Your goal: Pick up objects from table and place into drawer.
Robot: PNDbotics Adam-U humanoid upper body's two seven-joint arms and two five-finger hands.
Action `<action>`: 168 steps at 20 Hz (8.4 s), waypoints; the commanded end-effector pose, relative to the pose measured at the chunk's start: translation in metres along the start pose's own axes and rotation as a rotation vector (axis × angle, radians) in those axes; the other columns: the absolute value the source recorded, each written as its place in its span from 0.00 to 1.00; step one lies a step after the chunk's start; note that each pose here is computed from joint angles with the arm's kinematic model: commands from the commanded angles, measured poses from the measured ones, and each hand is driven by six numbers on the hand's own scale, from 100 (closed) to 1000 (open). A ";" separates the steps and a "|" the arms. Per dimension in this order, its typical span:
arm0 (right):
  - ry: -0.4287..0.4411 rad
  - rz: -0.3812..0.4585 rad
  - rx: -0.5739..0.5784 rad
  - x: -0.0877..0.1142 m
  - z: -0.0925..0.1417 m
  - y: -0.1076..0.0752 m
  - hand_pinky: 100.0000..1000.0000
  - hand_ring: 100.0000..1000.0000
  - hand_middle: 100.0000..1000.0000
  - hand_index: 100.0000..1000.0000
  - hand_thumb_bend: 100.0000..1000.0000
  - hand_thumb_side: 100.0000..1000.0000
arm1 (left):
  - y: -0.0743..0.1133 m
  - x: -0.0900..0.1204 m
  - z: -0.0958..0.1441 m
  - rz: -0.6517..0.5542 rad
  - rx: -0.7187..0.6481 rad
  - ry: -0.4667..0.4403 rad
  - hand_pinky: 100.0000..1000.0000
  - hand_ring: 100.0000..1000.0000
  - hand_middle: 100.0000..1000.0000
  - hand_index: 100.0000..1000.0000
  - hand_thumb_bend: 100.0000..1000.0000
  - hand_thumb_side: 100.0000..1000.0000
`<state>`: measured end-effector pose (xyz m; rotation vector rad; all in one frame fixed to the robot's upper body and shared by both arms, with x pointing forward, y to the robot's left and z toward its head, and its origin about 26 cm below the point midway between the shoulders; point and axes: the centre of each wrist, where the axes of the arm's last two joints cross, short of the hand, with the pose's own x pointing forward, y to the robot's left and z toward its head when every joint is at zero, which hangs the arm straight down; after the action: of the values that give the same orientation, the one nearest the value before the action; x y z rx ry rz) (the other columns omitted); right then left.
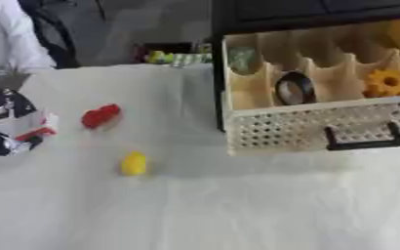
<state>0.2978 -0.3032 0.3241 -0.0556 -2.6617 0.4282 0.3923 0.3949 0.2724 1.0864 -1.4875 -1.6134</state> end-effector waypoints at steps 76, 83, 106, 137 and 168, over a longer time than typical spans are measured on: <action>0.011 -0.152 0.039 0.011 -0.028 0.026 0.69 0.68 0.32 0.69 0.00 1.00 | 0.121 0.199 -0.134 0.488 0.209 -0.760 0.49 0.69 0.71 0.91 0.00 0.94; 0.014 -0.156 0.035 0.011 -0.028 0.026 0.69 0.67 0.32 0.69 0.00 1.00 | 0.120 0.198 -0.134 0.446 0.204 -0.779 0.58 0.78 0.82 1.00 0.00 0.98; 0.035 -0.170 0.054 0.011 -0.029 0.028 0.69 0.67 0.31 0.68 0.00 1.00 | 0.118 0.191 -0.138 0.409 0.440 -0.577 0.66 0.85 0.92 1.00 0.00 0.18; -0.023 -0.146 -0.021 0.014 -0.030 0.020 0.68 0.66 0.32 0.68 0.00 1.00 | 0.153 0.198 0.012 0.775 0.651 -0.848 0.52 0.71 0.72 0.90 0.00 0.47; -0.127 0.197 1.058 0.041 -0.038 -0.008 0.59 0.74 0.42 0.76 0.00 1.00 | -0.034 0.165 0.026 1.203 0.281 -0.810 0.38 0.58 0.59 0.83 0.00 0.75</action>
<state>0.2833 -0.2945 0.3668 0.0578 -2.2554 1.7835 0.3029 0.2608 0.2116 -0.5024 -2.2333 -0.9027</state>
